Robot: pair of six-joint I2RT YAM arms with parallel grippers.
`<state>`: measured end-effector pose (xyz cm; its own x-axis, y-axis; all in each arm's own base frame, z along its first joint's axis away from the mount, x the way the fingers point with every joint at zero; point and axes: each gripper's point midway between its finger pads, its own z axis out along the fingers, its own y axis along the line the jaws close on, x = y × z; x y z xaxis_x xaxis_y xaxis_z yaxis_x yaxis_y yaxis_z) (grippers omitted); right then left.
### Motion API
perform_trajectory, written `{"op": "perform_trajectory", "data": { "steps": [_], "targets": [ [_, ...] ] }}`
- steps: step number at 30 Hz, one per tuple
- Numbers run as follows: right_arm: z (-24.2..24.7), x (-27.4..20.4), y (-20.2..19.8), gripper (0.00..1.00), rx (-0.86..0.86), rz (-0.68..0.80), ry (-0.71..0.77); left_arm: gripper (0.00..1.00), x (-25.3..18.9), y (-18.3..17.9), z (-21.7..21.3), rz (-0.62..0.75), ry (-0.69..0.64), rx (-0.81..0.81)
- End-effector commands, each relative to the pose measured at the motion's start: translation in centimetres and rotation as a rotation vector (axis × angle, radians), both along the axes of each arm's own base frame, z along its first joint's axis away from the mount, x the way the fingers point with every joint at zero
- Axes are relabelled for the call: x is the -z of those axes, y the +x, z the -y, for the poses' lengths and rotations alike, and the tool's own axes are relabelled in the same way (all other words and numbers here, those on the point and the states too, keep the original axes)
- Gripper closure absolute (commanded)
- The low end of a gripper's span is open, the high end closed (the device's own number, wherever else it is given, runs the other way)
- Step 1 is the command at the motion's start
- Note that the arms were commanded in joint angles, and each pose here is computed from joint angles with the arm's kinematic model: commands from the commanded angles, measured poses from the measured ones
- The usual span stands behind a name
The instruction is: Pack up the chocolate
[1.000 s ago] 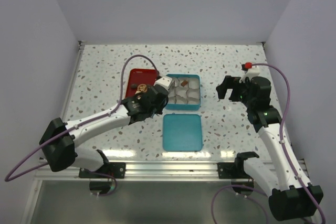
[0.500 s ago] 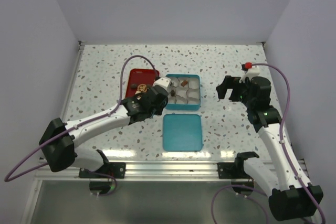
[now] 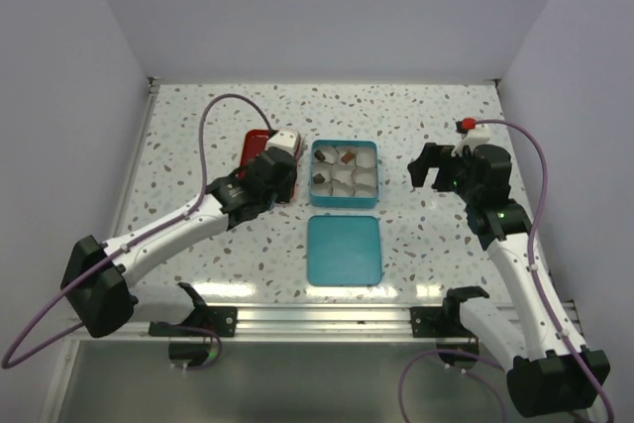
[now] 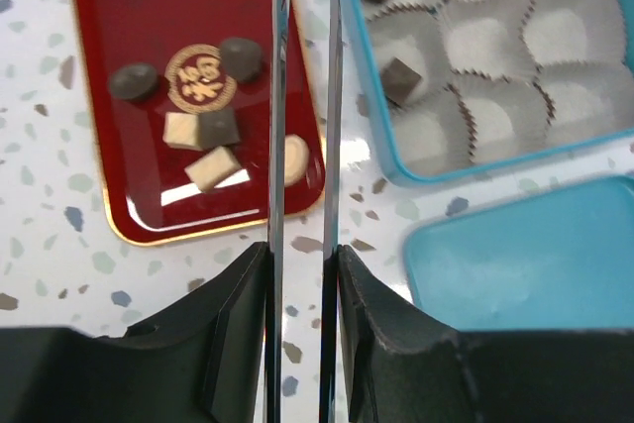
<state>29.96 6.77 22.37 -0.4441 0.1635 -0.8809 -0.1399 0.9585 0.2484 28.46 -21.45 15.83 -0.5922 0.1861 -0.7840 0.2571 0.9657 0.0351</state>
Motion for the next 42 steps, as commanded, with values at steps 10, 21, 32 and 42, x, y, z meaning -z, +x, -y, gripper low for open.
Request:
{"op": "perform_trajectory", "data": {
  "steps": [10, 21, 32, 42],
  "targets": [
    [-0.5, -0.3, 0.2, 0.01, -0.024, 0.012, 0.013, 0.63, 0.9, 2.3, -6.2, 0.024, -0.016, -0.137],
    [-0.5, -0.2, 0.2, 0.01, -0.026, 0.007, 0.013, 0.6, 2.3, 1.3, -5.0, -0.013, -0.083, -0.091],
    [-0.5, -0.4, 0.2, 0.01, -0.026, 0.01, 0.013, 0.56, 3.4, 1.4, -5.4, -0.032, -0.049, -0.108],
    [-0.5, -0.2, 0.3, 0.01, -0.026, 0.008, 0.01, 0.56, 4.6, 1.4, -5.4, -0.06, -0.019, -0.107]
  ]
}}
